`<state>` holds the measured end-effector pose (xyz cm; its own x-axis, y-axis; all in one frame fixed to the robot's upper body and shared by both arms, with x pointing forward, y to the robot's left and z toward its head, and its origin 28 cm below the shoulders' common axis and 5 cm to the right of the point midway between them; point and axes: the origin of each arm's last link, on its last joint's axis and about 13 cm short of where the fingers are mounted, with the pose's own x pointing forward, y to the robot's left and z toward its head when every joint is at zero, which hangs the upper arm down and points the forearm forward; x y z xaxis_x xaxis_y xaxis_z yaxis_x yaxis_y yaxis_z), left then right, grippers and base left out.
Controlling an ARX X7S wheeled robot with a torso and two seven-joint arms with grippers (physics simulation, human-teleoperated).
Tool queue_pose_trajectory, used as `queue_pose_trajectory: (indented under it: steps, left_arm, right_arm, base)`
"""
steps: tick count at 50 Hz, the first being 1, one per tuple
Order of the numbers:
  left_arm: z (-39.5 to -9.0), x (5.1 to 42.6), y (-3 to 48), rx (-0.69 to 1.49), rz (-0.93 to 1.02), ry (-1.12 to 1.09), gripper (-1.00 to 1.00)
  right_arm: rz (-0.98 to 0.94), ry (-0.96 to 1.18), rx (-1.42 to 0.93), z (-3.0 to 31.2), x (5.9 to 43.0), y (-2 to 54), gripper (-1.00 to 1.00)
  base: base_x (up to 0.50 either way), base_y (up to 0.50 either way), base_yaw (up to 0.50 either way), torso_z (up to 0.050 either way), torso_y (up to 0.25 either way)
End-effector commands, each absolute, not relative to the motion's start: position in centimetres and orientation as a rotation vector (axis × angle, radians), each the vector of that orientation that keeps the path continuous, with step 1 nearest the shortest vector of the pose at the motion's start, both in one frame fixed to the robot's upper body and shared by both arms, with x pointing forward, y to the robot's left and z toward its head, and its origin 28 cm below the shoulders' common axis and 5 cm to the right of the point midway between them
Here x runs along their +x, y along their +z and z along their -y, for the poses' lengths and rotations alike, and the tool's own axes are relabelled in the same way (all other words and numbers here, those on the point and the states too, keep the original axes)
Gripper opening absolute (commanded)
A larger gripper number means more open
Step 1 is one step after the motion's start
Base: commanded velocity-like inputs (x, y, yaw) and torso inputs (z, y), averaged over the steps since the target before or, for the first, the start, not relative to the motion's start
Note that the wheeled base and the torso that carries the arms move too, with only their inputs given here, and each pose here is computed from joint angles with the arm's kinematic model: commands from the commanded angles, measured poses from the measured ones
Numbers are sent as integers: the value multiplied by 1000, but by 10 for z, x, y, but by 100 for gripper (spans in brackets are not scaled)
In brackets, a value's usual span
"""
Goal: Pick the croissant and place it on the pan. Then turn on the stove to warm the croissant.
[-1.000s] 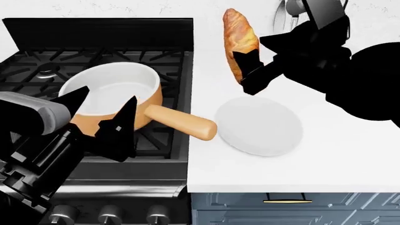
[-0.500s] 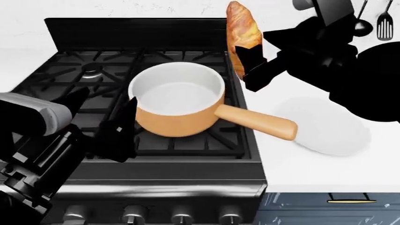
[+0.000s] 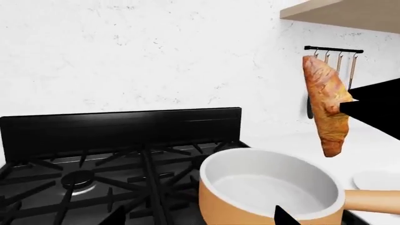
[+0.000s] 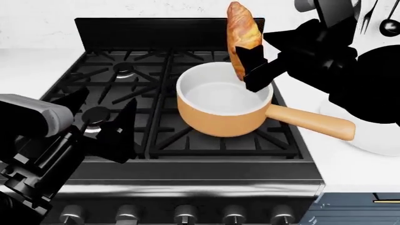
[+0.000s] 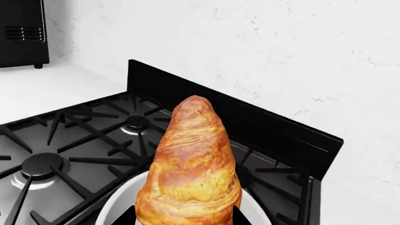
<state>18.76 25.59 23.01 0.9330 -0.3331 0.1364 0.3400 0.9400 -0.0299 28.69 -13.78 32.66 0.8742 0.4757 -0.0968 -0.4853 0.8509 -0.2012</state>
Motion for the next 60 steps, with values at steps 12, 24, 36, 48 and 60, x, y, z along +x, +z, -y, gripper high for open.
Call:
queue_pose_trajectory:
  steps: [12,24,36,48,60]
  left_arm:
    - [-254,188,231,-53,131,-357,100]
    - [-254,192,232,-45,132,-368,100]
    - [-255,192,231,-38,131,-360,100]
    - [-253,194,234,-30,131,-356,100]
    - [-253,195,235,-34,131,-363,100]
  right_arm:
    - [-109,523,-320,137,308,351,-100]
    - [-264,545,-449,134,327,375,-100]
    - [-353,554,-493,131,350,382,-100]
    - [-447,591,-518,129,372,368,-100]
    - [-478,607,-522,124,383,360,-100]
  base:
    - [0,0,0,0,0]
    - [0,0,0,0,0]
    - [0,0,0,0,0]
    - [0,0,0,0,1]
    - [0,0,0,0,0]
